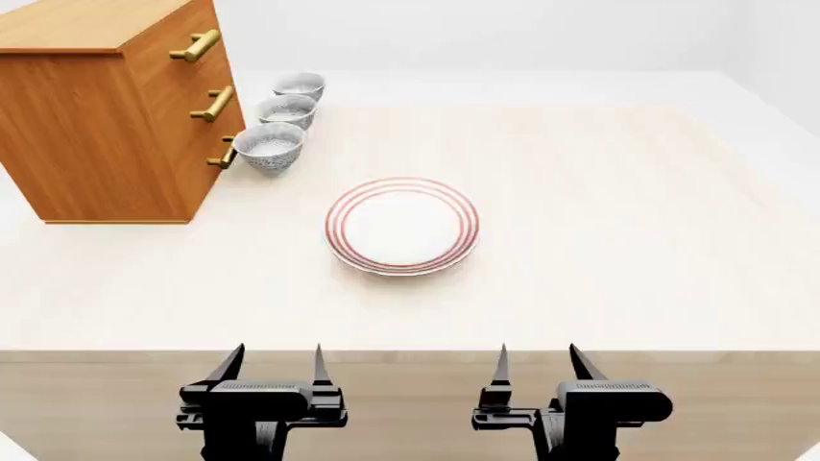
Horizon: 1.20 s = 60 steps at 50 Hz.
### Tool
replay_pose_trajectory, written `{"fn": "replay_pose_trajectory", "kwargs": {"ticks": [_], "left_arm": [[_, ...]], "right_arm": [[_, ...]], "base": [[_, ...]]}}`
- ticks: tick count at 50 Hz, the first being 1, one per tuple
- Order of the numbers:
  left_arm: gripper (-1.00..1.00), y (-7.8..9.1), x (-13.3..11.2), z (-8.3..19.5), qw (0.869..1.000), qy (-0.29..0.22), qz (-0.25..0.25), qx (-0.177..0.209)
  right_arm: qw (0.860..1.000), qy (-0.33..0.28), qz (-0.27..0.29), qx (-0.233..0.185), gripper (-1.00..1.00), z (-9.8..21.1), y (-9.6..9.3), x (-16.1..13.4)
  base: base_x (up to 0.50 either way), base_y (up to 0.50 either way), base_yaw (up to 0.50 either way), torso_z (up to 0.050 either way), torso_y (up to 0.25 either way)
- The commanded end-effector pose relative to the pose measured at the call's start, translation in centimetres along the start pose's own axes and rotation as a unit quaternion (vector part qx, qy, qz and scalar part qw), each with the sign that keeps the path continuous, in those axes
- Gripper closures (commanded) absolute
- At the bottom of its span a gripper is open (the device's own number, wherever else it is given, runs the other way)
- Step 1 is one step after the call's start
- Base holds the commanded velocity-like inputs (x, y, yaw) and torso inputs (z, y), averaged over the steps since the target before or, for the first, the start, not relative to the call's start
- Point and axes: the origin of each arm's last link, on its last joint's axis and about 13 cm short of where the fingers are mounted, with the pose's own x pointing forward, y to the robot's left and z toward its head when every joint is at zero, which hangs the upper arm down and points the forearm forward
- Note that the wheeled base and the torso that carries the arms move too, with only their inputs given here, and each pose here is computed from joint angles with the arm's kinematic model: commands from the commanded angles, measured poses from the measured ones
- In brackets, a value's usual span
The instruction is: Put the bowl in the middle on the plate.
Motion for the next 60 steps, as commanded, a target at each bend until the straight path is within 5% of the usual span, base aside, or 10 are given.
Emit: {"fn": "replay_pose_trajectory", "kwargs": {"ticks": [1,11,33,60], "left_arm": [[-1.00,-0.1,-0.1,0.1,1.000,-0.002,-0.002,0.000],[-1.00,0.1,-0.5,1.4,1.000,-0.023,0.009,0.015],[-1.00,0.6,-5.3,10.1,0.991,-0.127,0.024,0.021],[-1.00,0.6,-6.3,11.1,0.989,-0.147,0.021,0.022]], "right_arm": [[1.000,-0.001,0.005,-0.002,-1.00,0.0,0.1,-0.1],[1.000,-0.015,0.001,0.003,-1.00,1.5,-0.1,-0.4],[0.992,-0.119,0.008,0.032,-1.00,10.2,-0.9,-4.6],[0.991,-0.124,0.039,0.034,-1.00,10.6,-0.5,-5.3]], "base": [[0.00,0.00,0.00,0.000,0.000],[0.00,0.00,0.00,0.000,0.000],[0.00,0.00,0.00,0.000,0.000],[0.16,0.00,0.00,0.000,0.000]]}}
